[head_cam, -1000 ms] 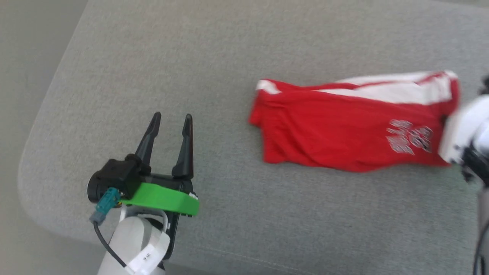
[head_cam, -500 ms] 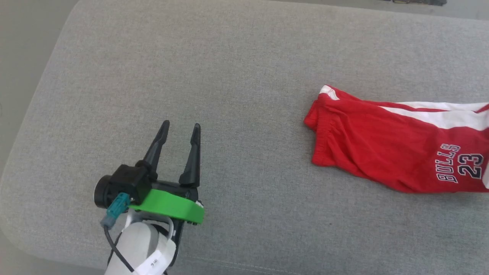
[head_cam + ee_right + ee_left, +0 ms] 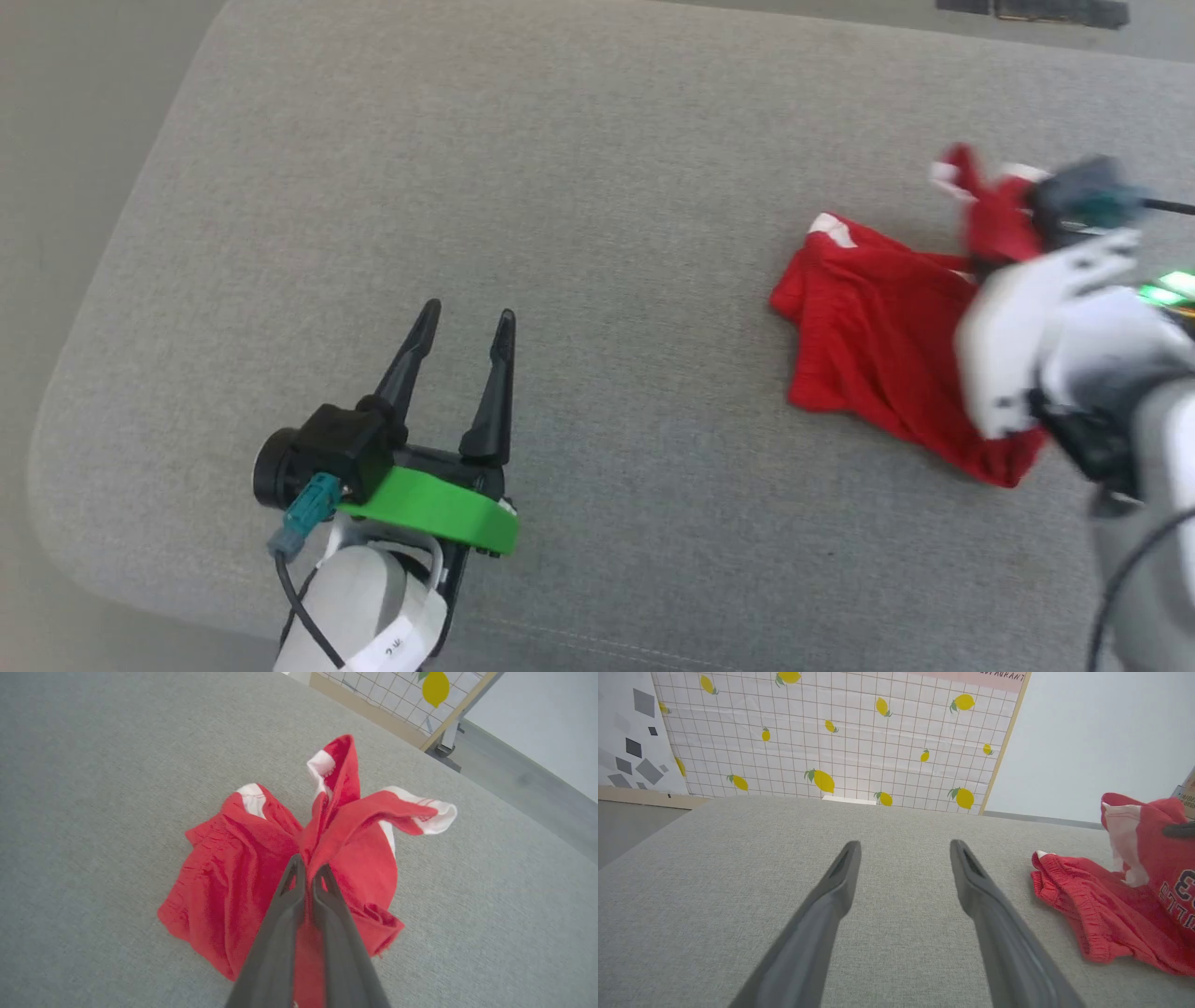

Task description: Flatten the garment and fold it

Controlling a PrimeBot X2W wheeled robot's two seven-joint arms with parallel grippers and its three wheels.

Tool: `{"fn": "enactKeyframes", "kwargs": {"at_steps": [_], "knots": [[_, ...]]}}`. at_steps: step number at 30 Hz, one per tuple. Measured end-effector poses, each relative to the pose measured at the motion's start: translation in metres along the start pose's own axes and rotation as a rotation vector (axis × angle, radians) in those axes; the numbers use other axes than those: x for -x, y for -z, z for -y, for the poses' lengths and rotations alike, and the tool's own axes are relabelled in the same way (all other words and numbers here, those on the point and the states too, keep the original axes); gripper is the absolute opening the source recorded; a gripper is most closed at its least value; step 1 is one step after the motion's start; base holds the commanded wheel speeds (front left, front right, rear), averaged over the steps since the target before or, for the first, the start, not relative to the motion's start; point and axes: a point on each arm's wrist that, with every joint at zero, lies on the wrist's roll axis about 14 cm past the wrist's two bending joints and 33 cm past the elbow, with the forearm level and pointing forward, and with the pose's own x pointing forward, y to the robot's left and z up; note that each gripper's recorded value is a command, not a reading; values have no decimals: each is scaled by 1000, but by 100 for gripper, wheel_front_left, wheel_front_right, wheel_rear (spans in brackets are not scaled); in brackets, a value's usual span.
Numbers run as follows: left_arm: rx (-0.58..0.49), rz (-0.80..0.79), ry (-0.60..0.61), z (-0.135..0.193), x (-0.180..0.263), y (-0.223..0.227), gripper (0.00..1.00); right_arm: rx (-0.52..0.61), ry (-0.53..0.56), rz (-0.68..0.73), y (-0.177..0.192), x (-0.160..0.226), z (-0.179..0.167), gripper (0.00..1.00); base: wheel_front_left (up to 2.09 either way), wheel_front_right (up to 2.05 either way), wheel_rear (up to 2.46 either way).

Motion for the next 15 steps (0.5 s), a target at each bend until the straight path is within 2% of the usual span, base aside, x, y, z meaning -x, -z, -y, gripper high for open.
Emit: {"fn": "enactKeyframes", "kwargs": {"at_steps": [3,6,15], "knots": [[5,-4,-6,-1,2,1,100,53,-86,-2,-8,-9,-33,0,0,0,0],[6,-10,-11,-3,3,3,100,89,-143,-45,-1,-24,-55,0,0,0,0],[26,-29,-43,-13,3,10,100,118,-252,-239,55,-63,-96,0,0,0,0]]}}
